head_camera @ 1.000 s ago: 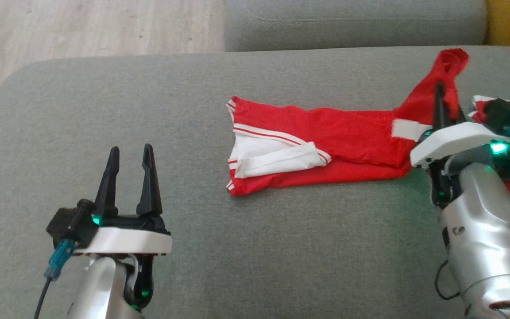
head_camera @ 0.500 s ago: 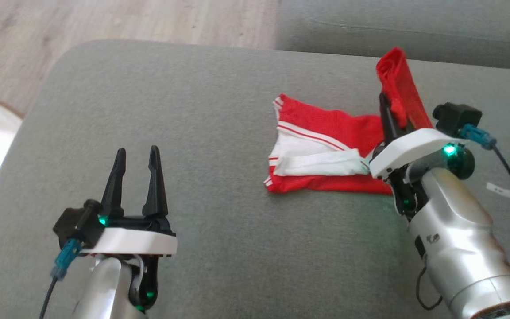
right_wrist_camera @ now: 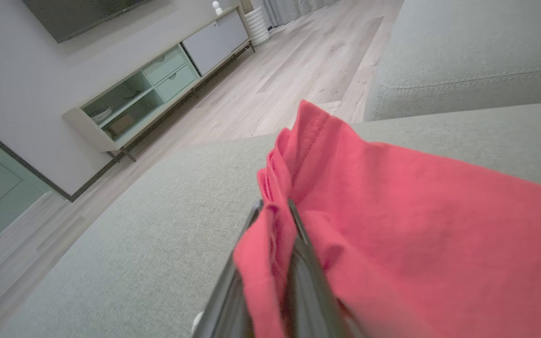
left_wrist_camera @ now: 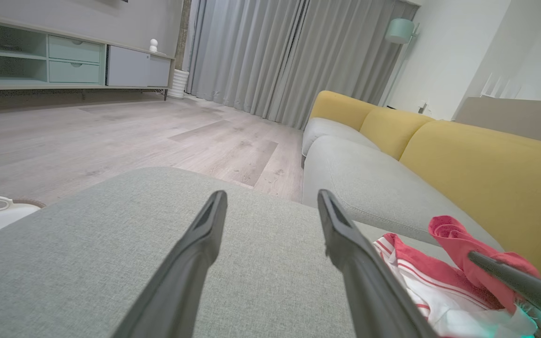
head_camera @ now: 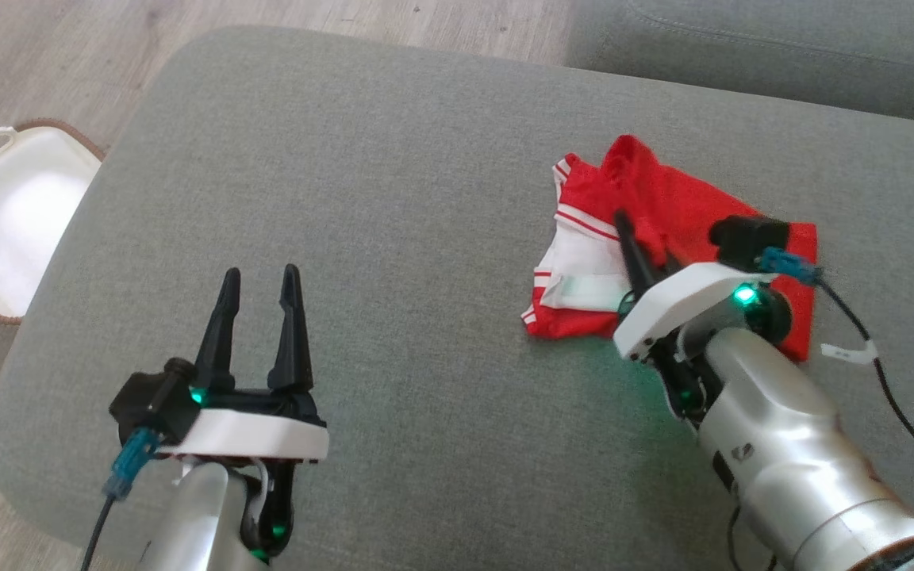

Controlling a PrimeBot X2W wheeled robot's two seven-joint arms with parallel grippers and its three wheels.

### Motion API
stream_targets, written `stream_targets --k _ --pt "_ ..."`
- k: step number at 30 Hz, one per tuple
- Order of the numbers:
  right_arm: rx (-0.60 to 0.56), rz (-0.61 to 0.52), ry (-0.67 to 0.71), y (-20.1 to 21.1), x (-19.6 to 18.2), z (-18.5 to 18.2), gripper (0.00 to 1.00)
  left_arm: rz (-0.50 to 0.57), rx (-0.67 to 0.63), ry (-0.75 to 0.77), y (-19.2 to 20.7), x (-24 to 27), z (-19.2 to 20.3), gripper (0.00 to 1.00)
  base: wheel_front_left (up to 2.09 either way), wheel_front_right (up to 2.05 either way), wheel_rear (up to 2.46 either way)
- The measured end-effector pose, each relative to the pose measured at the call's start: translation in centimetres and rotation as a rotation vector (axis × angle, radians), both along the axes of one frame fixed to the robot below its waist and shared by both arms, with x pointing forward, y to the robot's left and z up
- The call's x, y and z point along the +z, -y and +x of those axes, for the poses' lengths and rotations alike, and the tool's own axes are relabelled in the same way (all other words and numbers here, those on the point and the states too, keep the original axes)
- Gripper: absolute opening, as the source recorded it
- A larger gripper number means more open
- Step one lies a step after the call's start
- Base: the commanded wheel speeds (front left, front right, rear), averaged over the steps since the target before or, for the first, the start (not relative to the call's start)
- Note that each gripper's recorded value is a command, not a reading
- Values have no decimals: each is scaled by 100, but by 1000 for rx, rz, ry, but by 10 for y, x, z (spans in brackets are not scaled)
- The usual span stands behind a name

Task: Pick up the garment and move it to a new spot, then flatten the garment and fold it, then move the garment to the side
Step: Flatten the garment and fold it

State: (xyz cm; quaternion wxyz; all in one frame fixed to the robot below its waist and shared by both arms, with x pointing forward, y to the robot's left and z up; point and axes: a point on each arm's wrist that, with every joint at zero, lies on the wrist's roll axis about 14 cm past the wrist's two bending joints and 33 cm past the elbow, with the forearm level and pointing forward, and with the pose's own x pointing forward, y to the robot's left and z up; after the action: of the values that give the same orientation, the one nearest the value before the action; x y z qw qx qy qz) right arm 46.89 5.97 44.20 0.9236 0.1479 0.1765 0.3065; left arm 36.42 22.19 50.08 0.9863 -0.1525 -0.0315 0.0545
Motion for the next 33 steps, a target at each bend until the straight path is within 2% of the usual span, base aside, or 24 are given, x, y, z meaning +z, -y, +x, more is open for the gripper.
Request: stream_targets --k 5,6,7,13,18,25,26,33 --pt "69 -22 -13 -15 -9 -14 0 1 2 -11 0 -3 -1 100 0 0 0" --pt "68 -26 -13 -14 -11 -14 30 -4 1 -14 0 -4 -1 100 0 0 0" --pt "71 -30 -20 -14 -12 -16 100 -8 2 -16 1 -5 -1 100 0 0 0" --pt "78 32 -1 -19 4 -19 100 -11 -20 -12 9 -4 4 100 0 0 0" --pt "8 59 91 -1 39 5 100 -17 -52 13 19 3 14 100 0 0 0" --pt "-148 -44 334 72 87 35 100 -26 -117 67 41 19 31 100 0 0 0" --pt "-148 -44 334 72 87 35 100 -26 -117 67 41 19 31 100 0 0 0" --pt "-335 -202 400 166 73 16 100 -28 -181 90 63 25 45 100 0 0 0"
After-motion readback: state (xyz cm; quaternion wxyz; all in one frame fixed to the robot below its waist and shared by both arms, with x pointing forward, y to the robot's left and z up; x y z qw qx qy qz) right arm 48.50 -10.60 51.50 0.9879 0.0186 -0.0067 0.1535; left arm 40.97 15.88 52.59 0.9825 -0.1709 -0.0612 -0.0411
